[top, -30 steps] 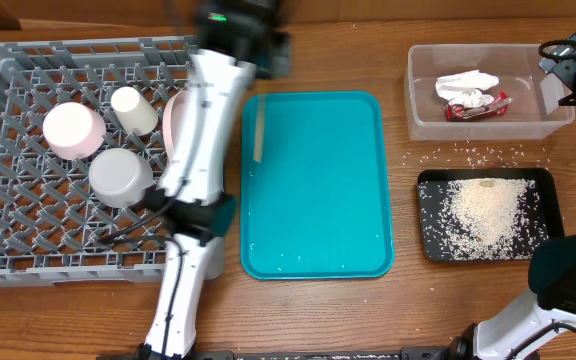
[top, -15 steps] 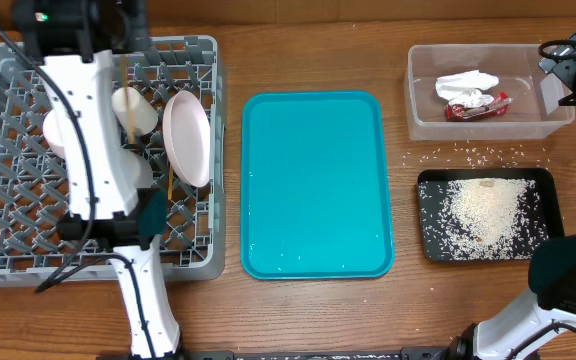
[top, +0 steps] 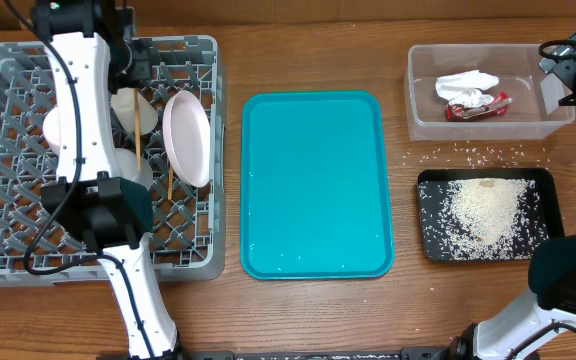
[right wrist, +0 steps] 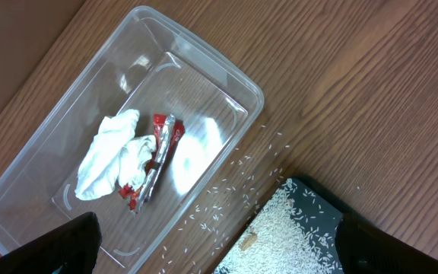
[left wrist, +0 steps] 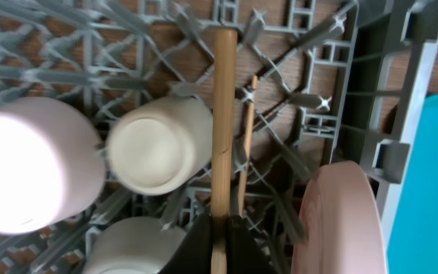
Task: Sort waste into correct bins and load items into the dishwasher
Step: 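Release the chopstick and lift the left gripper out of the rack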
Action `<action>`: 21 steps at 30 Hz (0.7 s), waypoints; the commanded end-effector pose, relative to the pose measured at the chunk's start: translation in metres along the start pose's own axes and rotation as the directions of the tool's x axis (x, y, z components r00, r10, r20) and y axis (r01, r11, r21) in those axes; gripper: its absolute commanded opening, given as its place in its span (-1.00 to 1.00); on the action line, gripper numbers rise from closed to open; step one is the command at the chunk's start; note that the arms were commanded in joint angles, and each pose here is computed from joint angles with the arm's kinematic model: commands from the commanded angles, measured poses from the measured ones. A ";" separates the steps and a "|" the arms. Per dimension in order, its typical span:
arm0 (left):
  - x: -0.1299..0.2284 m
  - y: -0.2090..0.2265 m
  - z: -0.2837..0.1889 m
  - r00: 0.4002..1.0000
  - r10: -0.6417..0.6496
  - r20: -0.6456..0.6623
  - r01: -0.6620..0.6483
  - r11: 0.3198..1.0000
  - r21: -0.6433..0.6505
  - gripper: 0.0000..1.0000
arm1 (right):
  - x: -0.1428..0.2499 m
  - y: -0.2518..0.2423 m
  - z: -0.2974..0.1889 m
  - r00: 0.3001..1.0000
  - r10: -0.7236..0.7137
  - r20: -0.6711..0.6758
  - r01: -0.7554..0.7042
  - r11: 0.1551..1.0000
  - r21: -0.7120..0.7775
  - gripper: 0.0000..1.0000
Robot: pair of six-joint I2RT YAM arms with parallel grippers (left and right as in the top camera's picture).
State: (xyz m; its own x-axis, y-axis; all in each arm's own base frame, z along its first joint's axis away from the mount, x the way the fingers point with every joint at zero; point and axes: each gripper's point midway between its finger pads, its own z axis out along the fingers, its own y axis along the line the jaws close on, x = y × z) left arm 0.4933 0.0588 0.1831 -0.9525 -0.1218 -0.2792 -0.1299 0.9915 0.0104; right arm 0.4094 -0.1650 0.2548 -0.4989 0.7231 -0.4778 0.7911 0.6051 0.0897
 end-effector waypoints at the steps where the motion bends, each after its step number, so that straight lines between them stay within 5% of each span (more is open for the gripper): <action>1: 0.003 -0.014 0.009 0.999 0.029 -0.014 -0.028 0.999 0.046 -0.70 | -0.002 0.001 -0.004 1.000 0.005 0.013 -0.005 1.000 -0.007 1.00; 21: 0.001 -0.048 -0.007 1.000 0.004 0.013 -0.006 0.994 0.113 -0.56 | -0.003 0.001 -0.004 1.000 0.005 0.014 -0.005 1.000 -0.007 1.00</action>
State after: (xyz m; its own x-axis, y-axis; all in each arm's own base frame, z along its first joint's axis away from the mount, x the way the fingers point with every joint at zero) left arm 0.4956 0.0146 0.1603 -0.9693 -0.0751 -0.2342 -0.0605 0.9958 -0.0689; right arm 0.4094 -0.1649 0.2547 -0.4993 0.7229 -0.4776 0.7908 0.6055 0.0898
